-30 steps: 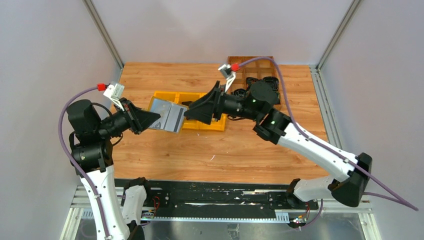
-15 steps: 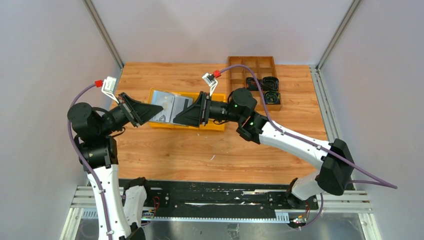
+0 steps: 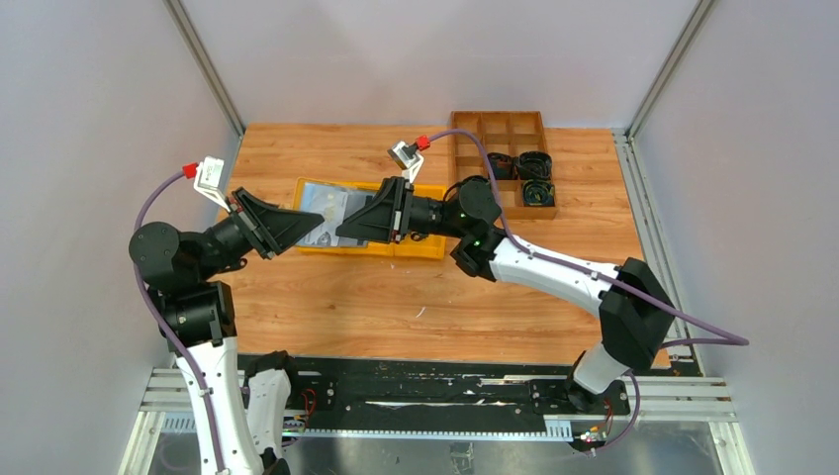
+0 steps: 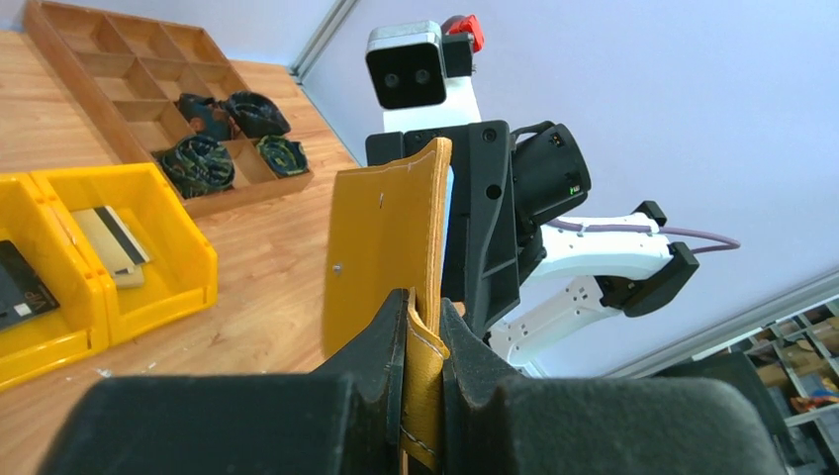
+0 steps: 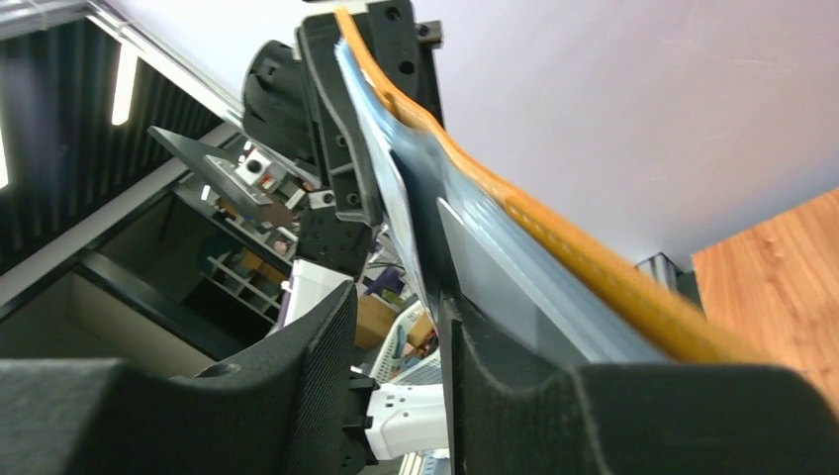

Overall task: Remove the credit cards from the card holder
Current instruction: Remove the credit card from the card holder.

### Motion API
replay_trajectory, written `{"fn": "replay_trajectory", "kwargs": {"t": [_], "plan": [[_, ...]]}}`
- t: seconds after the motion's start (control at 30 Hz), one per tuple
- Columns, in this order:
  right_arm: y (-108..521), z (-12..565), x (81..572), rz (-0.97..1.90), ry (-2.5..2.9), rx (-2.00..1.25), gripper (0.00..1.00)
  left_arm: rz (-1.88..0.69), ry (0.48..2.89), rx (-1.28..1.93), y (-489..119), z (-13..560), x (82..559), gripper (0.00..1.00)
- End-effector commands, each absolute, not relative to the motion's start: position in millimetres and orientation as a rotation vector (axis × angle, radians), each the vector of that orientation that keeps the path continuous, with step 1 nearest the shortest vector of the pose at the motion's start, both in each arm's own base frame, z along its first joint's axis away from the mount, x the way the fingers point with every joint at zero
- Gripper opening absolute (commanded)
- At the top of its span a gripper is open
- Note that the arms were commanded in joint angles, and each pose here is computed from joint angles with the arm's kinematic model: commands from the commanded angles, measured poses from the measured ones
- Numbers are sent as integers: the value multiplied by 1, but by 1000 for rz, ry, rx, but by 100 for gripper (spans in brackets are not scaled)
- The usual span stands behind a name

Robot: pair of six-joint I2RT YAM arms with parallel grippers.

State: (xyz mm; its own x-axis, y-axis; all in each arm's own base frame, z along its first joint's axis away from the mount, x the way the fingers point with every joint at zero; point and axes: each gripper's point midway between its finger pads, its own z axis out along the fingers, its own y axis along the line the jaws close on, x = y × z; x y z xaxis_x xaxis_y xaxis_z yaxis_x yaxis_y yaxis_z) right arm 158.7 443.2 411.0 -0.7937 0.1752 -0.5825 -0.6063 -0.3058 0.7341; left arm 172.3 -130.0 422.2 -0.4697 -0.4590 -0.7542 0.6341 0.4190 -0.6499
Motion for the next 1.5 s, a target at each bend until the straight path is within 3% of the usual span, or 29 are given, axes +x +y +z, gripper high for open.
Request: {"fn": "replay_trajectory", "kwargs": {"t": [0.0, 0.2, 0.5, 1.1, 1.47], "plan": [[432, 438, 154, 2238, 1293, -552, 38, -1328, 1624, 188, -135, 421, 162, 0], [429, 443, 149, 2249, 1263, -562, 31, -1316, 1621, 163, -133, 418, 167, 0], [431, 434, 150, 2280, 1264, -531, 0, -1324, 1631, 153, -132, 419, 169, 5], [413, 420, 155, 2178, 1317, -510, 0, -1209, 1584, 160, -125, 444, 181, 0], [370, 380, 210, 1983, 1512, -342, 0, -735, 1623, 247, -92, 446, 200, 0]]}}
